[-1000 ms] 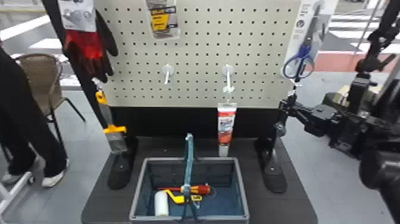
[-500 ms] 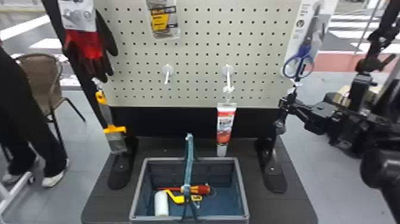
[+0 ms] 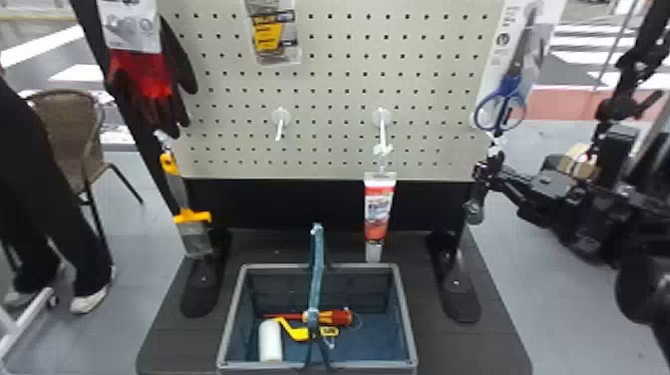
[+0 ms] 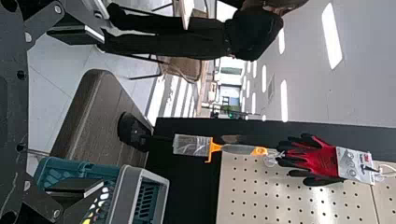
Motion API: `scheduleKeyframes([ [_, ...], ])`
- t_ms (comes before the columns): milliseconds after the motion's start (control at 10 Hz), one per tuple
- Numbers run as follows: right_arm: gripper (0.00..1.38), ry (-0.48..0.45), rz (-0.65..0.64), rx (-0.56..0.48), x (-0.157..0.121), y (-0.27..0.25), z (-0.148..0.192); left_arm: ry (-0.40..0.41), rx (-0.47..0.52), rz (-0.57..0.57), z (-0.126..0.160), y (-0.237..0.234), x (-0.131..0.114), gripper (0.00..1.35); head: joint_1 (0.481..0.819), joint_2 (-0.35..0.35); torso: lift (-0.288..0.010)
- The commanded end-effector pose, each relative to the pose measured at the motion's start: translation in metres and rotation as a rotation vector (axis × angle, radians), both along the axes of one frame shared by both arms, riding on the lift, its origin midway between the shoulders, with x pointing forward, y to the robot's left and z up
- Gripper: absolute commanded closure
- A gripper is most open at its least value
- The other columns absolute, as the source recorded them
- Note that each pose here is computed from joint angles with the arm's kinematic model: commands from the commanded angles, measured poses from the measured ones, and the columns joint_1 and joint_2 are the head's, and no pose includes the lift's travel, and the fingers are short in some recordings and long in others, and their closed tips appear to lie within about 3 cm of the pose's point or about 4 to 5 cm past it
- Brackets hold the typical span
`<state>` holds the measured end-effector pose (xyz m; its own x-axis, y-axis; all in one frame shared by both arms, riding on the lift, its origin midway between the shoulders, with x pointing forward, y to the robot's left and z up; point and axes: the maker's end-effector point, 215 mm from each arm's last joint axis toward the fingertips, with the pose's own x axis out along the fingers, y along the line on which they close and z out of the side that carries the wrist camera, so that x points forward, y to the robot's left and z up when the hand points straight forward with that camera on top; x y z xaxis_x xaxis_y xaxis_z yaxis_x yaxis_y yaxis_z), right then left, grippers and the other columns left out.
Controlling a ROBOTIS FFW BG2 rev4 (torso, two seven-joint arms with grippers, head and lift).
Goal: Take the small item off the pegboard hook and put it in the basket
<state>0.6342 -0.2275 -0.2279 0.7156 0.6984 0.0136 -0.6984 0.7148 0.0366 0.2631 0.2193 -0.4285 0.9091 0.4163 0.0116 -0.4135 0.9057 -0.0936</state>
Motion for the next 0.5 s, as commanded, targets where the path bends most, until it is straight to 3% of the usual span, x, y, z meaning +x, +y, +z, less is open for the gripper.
scheduleKeyframes([
  [0, 1.20, -0.014, -0.007, -0.002, -0.008, -0.004, 0.005, 0.001, -0.001, -0.001, 0.000, -0.001, 0.000, 0.22, 0.549, 0.000, -0.100],
  [400, 1.20, -0.058, -0.092, 0.054, -0.051, -0.014, 0.013, 0.004, -0.001, -0.004, -0.001, -0.002, 0.001, 0.22, 0.549, 0.000, -0.100],
])
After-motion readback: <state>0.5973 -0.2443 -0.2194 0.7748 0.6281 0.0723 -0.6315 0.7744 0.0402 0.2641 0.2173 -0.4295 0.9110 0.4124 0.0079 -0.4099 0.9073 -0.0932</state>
